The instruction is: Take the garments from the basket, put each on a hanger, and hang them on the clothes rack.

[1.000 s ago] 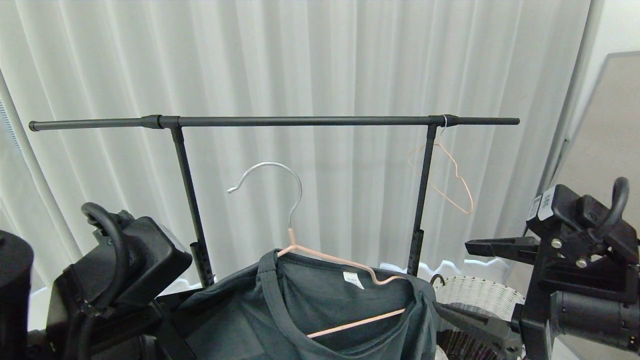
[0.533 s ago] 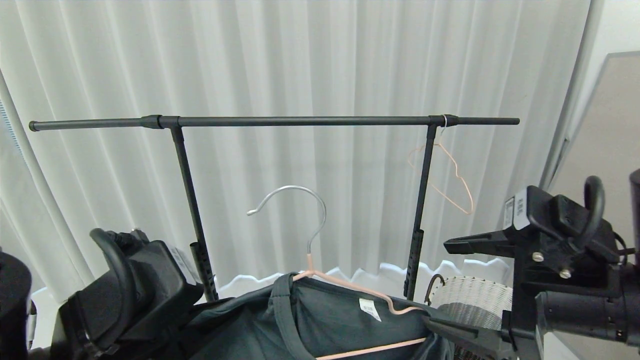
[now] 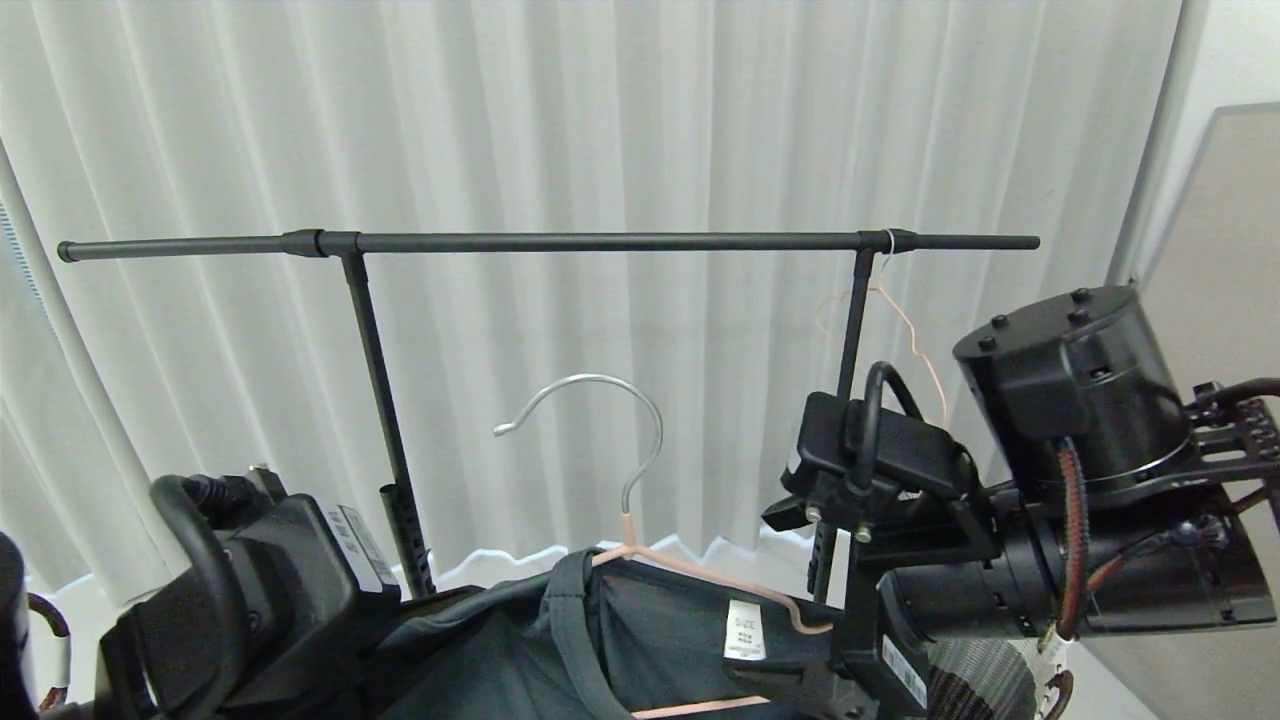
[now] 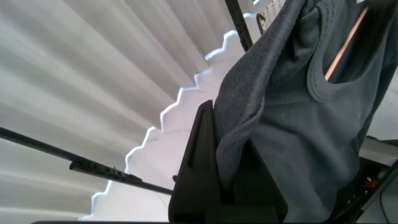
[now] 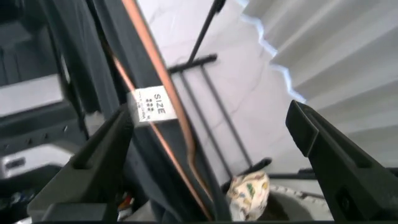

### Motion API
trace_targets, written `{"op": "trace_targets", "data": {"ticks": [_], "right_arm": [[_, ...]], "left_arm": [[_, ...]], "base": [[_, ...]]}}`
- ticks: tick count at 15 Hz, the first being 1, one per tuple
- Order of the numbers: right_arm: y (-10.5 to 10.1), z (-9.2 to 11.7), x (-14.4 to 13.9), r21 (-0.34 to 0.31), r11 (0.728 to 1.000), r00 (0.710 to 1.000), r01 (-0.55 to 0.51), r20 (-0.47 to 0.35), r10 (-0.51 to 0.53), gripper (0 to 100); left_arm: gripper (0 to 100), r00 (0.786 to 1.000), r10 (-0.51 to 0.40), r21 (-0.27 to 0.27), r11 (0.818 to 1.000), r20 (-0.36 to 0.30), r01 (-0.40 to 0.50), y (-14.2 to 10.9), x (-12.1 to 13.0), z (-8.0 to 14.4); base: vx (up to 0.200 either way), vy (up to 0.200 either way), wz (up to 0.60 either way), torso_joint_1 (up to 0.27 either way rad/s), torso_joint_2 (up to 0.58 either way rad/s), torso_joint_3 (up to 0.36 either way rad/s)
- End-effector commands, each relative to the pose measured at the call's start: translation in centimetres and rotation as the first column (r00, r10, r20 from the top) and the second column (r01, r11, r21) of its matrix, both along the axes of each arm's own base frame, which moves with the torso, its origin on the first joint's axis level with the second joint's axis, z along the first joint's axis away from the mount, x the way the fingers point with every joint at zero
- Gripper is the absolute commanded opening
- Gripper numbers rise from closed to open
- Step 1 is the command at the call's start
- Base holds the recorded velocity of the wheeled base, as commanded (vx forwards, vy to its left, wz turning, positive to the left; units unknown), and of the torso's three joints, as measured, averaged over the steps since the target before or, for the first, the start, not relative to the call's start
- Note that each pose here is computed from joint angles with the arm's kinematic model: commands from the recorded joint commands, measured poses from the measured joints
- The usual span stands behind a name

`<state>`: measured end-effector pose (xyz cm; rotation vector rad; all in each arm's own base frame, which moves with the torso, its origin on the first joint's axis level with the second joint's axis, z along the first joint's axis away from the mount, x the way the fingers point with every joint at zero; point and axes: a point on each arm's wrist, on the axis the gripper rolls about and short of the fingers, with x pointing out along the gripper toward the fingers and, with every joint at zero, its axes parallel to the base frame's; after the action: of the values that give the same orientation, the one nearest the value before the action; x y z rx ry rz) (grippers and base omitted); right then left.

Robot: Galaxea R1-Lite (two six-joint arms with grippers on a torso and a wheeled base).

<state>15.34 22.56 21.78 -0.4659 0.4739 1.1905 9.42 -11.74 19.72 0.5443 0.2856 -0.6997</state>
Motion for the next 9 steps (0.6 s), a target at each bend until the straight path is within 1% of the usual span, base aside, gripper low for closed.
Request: {"op": "trace_targets", "data": {"ticks": [1, 5, 8, 9], "right_arm": [[0.92, -0.47, 0.49, -0.025, 1.0, 1.0, -0.009, -0.021, 0.008, 100], [1.65, -0.42, 0.21, -0.013, 0.998, 0.998, -0.059, -0.036, 0.058, 100], [1.57, -0.31, -0.09, 0.007, 0.993, 0.992, -0.116, -0.048, 0.116, 100], [1.53, -0.31, -0.14, 0.006, 0.992, 0.991, -0.127, -0.047, 0.127, 0]], "left_arm": [[0, 1.0, -0.013, -0.007, 1.0, 0.004, 0.013, 0.02, -0.24, 0.12], [0, 0.998, -0.064, -0.025, 0.998, 0.003, 0.064, 0.0, -0.7, 0.31], [0, 0.998, -0.068, -0.03, 0.997, 0.004, 0.068, 0.0, -0.72, 0.39], [0, 0.998, -0.068, -0.03, 0.997, 0.004, 0.068, 0.0, -0.72, 0.39]], "base": [[0.0, 0.0, 0.0, 0.0, 0.0, 0.0], [0.0, 0.0, 0.0, 0.0, 0.0, 0.0], [0.0, 0.0, 0.0, 0.0, 0.0, 0.0], [0.0, 0.0, 0.0, 0.0, 0.0, 0.0]]}}
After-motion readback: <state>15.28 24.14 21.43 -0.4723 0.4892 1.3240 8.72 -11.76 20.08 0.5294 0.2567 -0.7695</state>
